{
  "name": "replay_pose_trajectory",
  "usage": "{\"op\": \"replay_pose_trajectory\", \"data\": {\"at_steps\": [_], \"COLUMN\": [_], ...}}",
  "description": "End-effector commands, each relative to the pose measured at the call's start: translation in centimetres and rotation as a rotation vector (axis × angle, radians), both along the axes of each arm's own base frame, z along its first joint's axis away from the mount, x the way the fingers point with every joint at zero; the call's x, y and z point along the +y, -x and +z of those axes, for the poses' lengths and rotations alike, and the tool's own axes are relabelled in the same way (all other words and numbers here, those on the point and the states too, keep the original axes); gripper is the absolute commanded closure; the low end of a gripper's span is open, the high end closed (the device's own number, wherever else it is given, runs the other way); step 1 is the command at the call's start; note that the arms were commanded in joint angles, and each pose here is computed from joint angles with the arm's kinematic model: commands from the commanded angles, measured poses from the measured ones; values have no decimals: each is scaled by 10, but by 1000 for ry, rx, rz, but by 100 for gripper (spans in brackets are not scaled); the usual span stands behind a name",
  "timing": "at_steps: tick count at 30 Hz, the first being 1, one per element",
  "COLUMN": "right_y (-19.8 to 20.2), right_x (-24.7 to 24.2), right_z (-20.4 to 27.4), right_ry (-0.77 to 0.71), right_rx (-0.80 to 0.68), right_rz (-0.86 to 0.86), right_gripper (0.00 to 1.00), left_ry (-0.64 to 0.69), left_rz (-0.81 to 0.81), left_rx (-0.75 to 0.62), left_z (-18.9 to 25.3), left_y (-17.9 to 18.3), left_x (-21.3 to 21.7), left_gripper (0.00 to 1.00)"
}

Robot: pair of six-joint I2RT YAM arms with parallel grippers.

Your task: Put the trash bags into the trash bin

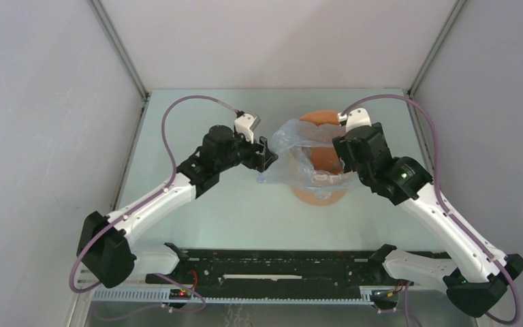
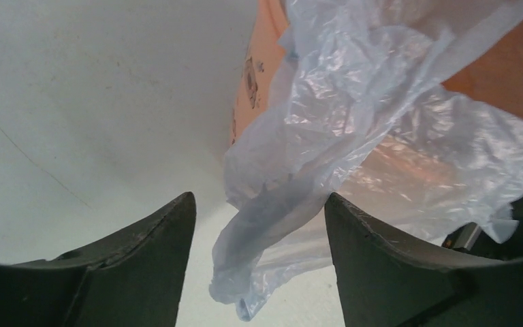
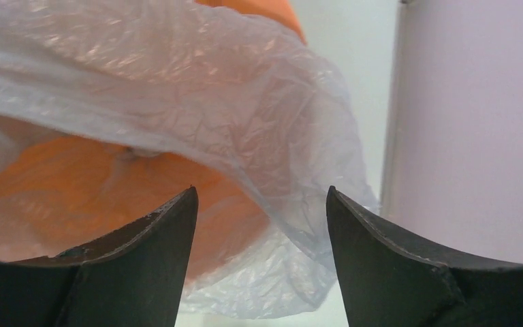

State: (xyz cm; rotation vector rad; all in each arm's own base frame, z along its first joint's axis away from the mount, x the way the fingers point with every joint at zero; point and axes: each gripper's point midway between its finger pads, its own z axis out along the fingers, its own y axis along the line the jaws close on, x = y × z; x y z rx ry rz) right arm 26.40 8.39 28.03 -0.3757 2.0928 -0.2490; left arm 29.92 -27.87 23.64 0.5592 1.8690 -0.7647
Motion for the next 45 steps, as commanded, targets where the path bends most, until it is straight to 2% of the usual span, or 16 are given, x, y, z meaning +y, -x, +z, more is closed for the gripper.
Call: {"op": "replay_pose_trajectory", "data": {"at_steps": [1,5,9,13,15,17,20,22,26,31,36,39,45], "right_y": [-20,-25,-32,-44,-49,-54,-65,-73,-87,-101,-122,-133,-153], "right_x": [-22,-23,-24,-30,-34,-33,-36,-39,-35,-26,-32,-32,-31], "right_z": [39,47,55,45,42,41,37,34,34,30,19,13,1], "right_ry": [130,159,137,90,70,31,-35,-77,-147,-209,-302,-355,-611], "right_rx": [-170,-200,-234,-202,-191,-188,-183,-177,-175,-158,-133,-112,-54], "right_rz": [-157,-164,-167,-181,-189,-177,-172,-171,-111,-24,-28,-32,-48], "right_gripper": [24,33,35,37,45,63,88,95,100,100,96,100,100], "left_ry": [11,-12,-12,6,17,20,7,4,27,62,146,222,296], "left_rz": [39,100,146,157,170,167,202,213,211,204,244,232,214], "left_rx": [-60,-42,-29,-24,-18,-10,19,39,53,78,242,340,402], "left_z": [20,21,22,35,44,52,53,53,64,74,59,52,43], "left_y": [-17,-27,-35,-40,-44,-46,-53,-57,-64,-68,-83,-93,-108], "left_x": [-6,-2,1,-3,-4,-7,-6,-7,-14,-20,-15,-21,-37], "left_gripper": [32,47,55,63,68,75,92,97,100,100,100,100,100]}}
